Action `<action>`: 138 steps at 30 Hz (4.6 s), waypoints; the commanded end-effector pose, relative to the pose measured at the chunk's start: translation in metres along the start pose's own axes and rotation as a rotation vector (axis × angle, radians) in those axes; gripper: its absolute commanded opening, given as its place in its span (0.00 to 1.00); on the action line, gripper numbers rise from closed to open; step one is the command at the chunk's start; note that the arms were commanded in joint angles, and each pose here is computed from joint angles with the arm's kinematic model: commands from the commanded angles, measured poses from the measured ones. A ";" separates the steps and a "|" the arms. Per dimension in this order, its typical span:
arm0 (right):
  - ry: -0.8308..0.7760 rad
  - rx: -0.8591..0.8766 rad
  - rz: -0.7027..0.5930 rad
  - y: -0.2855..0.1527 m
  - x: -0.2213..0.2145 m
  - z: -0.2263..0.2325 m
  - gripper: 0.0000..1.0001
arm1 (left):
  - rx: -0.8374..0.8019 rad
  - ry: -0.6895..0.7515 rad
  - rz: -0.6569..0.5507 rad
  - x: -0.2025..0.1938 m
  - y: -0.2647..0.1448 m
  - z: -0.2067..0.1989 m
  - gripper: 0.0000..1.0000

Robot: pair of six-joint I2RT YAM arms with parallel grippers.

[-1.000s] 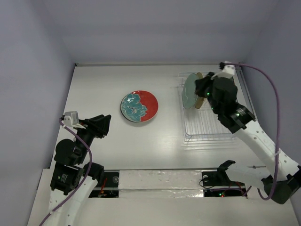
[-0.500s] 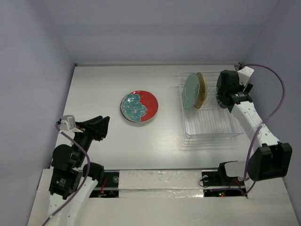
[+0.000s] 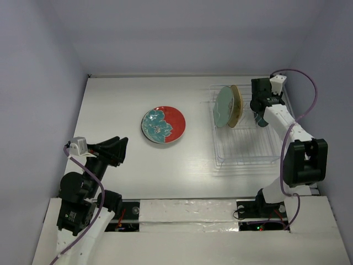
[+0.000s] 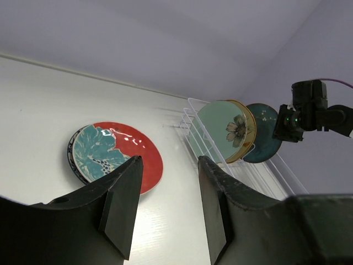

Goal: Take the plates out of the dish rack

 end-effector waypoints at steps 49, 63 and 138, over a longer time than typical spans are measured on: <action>0.492 1.505 -0.513 -0.340 0.113 0.070 0.00 | 0.021 -0.006 -0.027 0.007 0.009 0.000 0.41; 0.408 1.602 -0.198 -0.340 0.063 0.248 0.00 | 0.045 -0.008 -0.003 0.002 0.015 0.004 0.41; 0.083 0.594 -0.199 -0.124 0.020 0.107 0.55 | 0.037 -0.009 0.002 0.001 0.016 0.003 0.41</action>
Point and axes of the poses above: each gripper's point midway between its finger pads, its own y axis out along the fingers, its own z axis along the line the jaws close on, x = y × z, the point moved 3 cm from there along -y, back along the fingers, and after that the axes turned 12 degrees about -y, right-handed, at the moved point
